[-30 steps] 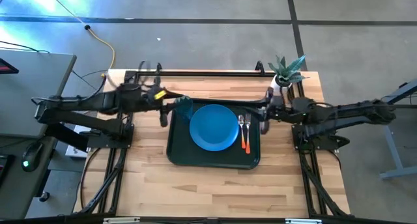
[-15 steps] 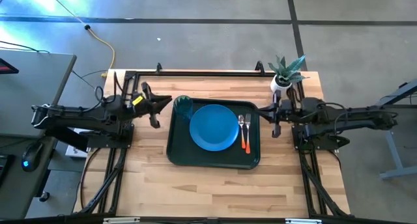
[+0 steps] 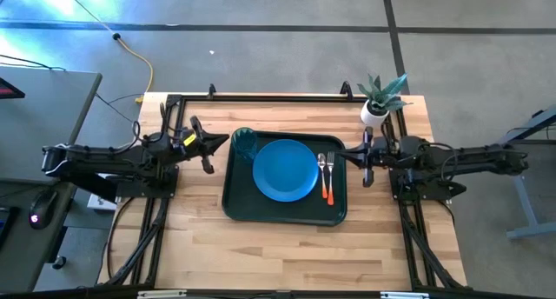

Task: Pick and place plate/cup/fork/spoon on tray
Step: Return to Home Position

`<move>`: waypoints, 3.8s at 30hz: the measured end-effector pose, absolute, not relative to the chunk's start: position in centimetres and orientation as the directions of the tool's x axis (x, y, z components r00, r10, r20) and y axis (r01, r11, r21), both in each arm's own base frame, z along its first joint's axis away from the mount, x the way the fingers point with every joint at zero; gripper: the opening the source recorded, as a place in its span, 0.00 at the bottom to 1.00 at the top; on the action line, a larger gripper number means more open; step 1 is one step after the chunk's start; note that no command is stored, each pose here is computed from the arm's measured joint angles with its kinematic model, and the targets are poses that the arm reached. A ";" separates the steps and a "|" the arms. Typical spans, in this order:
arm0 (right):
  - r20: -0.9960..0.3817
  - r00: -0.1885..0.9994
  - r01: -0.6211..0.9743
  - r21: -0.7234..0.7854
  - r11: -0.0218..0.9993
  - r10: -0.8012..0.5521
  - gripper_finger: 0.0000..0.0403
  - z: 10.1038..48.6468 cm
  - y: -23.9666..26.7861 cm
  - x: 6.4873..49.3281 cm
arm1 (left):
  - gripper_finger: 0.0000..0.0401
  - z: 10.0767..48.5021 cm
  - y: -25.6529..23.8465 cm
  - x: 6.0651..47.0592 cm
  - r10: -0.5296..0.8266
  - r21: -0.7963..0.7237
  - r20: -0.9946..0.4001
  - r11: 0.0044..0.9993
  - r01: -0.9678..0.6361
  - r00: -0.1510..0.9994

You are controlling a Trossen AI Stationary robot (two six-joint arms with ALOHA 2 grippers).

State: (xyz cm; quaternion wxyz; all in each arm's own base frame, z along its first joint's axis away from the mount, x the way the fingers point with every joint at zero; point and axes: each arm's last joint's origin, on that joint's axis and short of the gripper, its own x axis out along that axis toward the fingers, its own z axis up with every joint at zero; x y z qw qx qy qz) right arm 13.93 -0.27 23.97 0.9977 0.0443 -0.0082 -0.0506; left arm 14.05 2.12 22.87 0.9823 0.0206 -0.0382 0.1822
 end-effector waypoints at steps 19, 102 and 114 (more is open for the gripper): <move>-0.019 0.996 0.083 0.089 0.993 -0.081 0.01 23.8 0.0 11.7 | 0.00 21.6 1.3 11.5 0.267 -0.016 0.236 0.963 -0.271 0.934; 0.047 0.997 -0.066 -0.023 0.998 0.067 0.01 17.1 1.9 9.5 | 0.00 17.1 0.1 9.7 0.140 -0.018 0.039 0.990 -0.140 0.989; 0.029 0.982 -0.184 -0.057 0.981 0.186 0.01 16.9 2.3 9.5 | 0.00 17.7 -0.4 9.7 0.126 0.022 0.105 0.991 -0.129 0.986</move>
